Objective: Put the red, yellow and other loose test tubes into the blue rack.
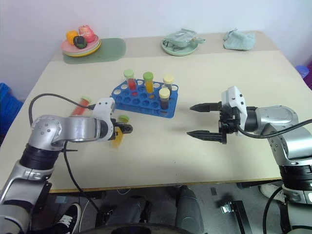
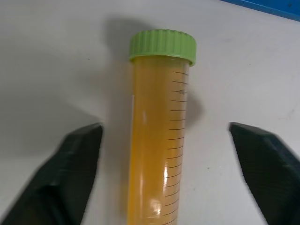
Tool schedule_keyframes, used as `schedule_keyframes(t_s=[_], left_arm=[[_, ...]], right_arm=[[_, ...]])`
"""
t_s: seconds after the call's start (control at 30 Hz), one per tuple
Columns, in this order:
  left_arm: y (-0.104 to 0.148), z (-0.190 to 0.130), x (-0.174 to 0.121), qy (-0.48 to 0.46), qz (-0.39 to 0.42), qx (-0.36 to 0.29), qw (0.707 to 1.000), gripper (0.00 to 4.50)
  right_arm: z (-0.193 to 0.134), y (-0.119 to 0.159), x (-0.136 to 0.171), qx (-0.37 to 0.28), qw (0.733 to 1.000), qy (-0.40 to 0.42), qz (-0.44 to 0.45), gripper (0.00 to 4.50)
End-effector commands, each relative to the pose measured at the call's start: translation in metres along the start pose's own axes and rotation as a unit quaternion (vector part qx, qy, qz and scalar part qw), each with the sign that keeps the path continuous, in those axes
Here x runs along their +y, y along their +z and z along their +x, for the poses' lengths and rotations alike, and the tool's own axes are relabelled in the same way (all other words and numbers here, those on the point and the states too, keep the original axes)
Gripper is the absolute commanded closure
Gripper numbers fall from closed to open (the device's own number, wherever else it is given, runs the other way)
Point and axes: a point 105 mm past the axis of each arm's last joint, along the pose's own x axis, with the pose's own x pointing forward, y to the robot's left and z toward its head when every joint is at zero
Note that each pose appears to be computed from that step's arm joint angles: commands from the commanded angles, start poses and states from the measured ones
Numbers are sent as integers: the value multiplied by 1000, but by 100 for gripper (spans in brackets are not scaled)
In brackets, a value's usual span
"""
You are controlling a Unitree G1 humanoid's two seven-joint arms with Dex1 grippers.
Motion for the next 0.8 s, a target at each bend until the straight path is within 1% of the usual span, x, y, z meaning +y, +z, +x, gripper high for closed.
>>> schedule_keyframes(t_s=[0.03, 0.47, 0.7, 0.8], left_arm=[[10, -6, 0, 3, -12, -20, 1000, 210], [14, -4, 2, 19, -55, -20, 998, 210], [18, -4, 3, 16, -40, -17, 999, 210], [15, -4, 13, 18, -21, -5, 1000, 210]], right_arm=[[-1, 9, 2, -4, 1000, 0, -21, 0], [0, 8, 0, -3, 1000, -1, -22, 0], [1, 7, 1, -2, 1000, 1, -23, 0], [1, 6, 0, -1, 1000, 0, -23, 0]])
